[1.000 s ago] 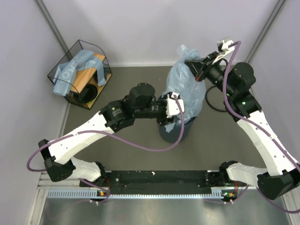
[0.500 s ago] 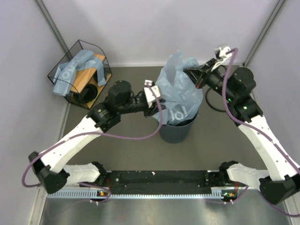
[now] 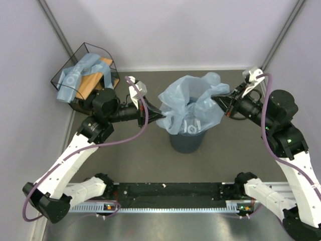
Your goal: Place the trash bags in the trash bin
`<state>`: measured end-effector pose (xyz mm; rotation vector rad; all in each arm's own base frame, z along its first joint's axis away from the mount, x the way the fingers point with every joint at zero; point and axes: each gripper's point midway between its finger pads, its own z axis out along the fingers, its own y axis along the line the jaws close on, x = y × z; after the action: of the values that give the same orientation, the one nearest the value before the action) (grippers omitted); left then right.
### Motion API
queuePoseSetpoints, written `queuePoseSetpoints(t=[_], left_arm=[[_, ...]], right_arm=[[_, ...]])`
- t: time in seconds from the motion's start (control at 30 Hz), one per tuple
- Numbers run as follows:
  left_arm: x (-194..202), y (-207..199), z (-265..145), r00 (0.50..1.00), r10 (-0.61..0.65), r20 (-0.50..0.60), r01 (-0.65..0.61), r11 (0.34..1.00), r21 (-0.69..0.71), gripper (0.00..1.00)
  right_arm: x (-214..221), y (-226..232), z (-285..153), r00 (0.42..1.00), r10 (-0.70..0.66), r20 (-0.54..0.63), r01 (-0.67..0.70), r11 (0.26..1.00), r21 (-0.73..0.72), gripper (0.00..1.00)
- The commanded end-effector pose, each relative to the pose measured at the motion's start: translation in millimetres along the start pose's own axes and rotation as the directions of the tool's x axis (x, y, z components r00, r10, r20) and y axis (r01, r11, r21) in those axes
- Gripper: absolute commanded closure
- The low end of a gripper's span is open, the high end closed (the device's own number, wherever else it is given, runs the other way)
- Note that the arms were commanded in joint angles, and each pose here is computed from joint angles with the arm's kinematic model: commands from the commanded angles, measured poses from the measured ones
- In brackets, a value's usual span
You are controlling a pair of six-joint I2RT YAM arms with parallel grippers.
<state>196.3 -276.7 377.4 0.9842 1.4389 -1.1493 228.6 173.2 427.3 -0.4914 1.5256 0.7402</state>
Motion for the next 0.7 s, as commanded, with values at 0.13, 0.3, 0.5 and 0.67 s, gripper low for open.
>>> queuePoseSetpoints(t=[0.13,0.3,0.5,0.67], left_arm=[[35,6,-38,0.982,-0.188,-0.002,0.188,0.980,-0.071,1.00],[75,26,-47,0.954,-0.300,-0.021,0.293,0.941,-0.168,1.00],[98,37,-61,0.927,-0.375,-0.012,0.363,0.904,-0.226,1.00],[122,41,-71,0.922,-0.385,-0.050,0.359,0.895,-0.263,1.00]], right_arm=[[49,-4,-48,0.975,-0.041,-0.220,0.054,0.997,0.054,1.00],[91,-19,-62,0.927,-0.022,-0.374,0.061,0.994,0.093,1.00],[109,-37,-78,0.872,0.033,-0.489,0.038,0.990,0.134,1.00],[130,-52,-92,0.828,0.083,-0.554,0.005,0.988,0.155,1.00]])
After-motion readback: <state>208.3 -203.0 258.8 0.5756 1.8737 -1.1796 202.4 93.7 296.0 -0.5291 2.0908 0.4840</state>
